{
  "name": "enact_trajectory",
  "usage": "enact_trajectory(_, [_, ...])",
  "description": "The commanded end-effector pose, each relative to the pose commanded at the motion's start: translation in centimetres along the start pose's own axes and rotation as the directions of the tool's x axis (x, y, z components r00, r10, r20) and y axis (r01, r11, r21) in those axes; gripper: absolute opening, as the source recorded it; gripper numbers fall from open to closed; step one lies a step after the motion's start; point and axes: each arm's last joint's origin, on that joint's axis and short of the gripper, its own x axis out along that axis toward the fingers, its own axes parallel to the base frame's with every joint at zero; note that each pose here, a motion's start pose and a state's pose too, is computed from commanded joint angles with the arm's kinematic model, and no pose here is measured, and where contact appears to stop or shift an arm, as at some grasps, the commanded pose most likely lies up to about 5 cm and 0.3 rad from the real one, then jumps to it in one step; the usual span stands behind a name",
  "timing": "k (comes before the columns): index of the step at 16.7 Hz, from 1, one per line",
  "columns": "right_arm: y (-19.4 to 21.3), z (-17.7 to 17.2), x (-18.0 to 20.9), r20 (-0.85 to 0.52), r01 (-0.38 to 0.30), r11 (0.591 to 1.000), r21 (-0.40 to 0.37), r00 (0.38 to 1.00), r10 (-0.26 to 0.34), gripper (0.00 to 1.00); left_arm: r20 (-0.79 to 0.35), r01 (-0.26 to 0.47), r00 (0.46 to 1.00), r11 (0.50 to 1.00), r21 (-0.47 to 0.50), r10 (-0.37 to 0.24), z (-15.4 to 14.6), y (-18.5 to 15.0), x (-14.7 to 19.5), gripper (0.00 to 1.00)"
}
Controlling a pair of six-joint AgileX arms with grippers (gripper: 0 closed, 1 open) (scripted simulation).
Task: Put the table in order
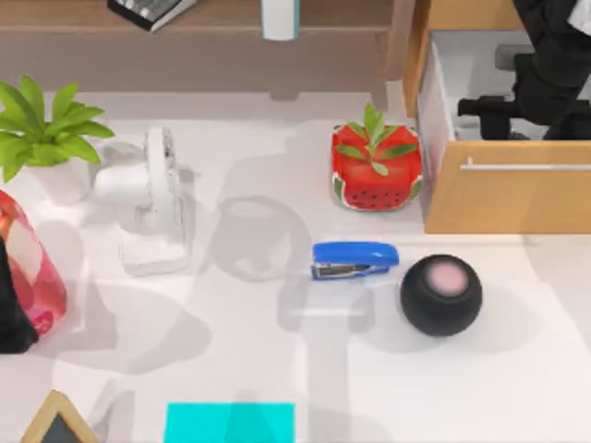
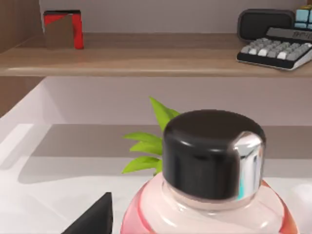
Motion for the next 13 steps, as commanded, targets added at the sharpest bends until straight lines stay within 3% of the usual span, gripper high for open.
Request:
enact_trajectory(4, [0.2, -0.3, -2.0, 0.019, 0.006, 1.000, 0.017, 1.000, -0.006, 0.00, 0.000, 0.000, 1.000, 1.000, 0.000, 0.000, 0.0, 0.0, 0.0, 1.00])
enact_trajectory(9, [0.7, -1.7, -7.0, 0.083, 0.026, 0.993, 0.115, 0.996, -0.036, 0.00, 0.000, 0.000, 1.000, 1.000, 0.000, 0.000, 0.0, 0.0, 0.0, 1.00])
enact_trajectory(13, [3.3, -3.4, -11.9, 0.211, -0.027, 0.981, 0.192, 0.977, -0.015, 0.00, 0.000, 0.000, 1.000, 1.000, 0.000, 0.000, 0.0, 0.0, 0.0, 1.00])
